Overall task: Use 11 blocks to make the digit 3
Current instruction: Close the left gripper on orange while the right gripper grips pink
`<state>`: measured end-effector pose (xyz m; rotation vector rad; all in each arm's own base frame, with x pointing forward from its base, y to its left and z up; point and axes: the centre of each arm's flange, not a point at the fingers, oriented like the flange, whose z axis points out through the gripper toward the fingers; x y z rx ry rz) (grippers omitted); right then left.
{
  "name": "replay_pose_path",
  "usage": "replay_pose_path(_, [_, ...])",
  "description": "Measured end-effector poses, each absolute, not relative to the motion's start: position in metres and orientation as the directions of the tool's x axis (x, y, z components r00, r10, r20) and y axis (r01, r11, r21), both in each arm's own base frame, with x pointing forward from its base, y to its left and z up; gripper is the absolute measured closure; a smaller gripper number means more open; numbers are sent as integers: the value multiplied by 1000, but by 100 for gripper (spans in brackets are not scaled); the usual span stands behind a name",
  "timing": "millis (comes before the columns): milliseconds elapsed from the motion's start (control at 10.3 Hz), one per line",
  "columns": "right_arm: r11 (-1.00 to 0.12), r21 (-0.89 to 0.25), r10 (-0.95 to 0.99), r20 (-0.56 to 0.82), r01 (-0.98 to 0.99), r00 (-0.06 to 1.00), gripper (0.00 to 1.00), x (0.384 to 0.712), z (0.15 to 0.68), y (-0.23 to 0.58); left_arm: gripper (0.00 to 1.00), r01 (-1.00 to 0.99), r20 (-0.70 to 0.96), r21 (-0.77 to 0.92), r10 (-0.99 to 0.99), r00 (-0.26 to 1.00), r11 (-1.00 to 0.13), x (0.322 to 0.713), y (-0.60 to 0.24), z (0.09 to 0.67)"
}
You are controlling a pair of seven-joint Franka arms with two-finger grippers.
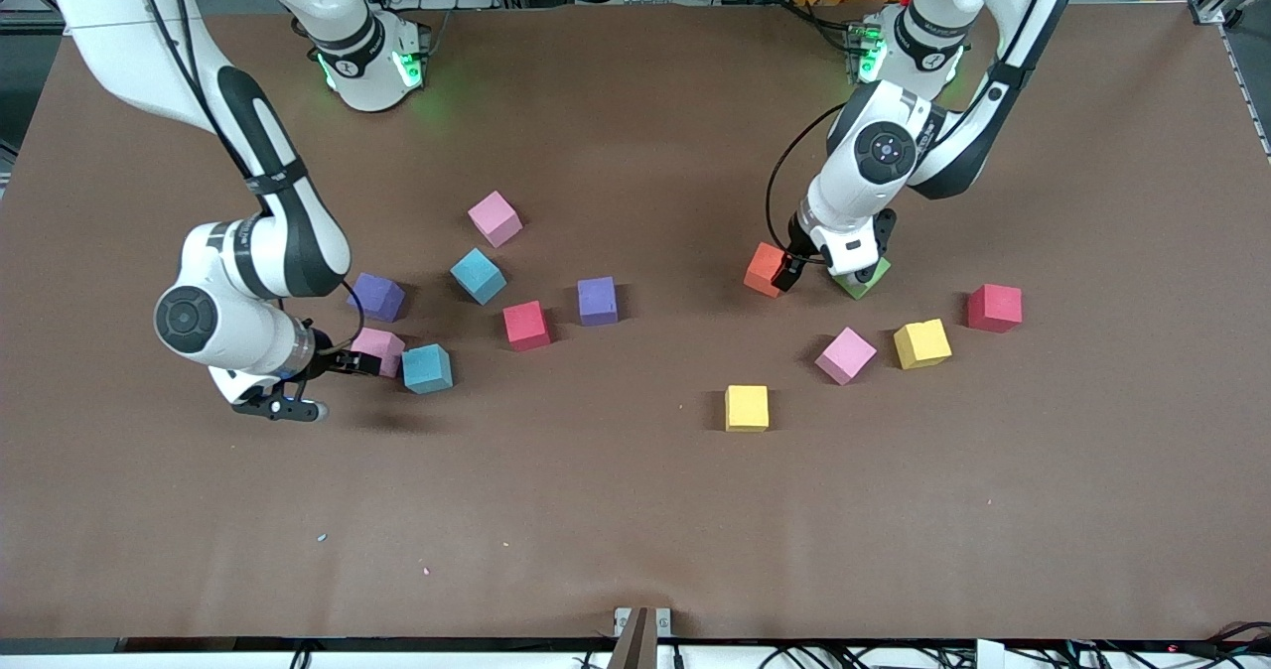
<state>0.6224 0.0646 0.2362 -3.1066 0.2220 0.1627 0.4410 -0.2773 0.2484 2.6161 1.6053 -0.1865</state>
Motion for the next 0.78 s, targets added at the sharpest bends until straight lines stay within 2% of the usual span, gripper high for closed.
replay_pose_path(389, [-989,-7,-148,-129,-151,981,0,610,221,65,0,882,-149,-24,874,463,-471,435,-285,230])
replay_pose_path(778, [-989,-2,-146,-145,-148,979,0,592,192,66,0,897,-162,-34,888,431,-441,443,-291,221])
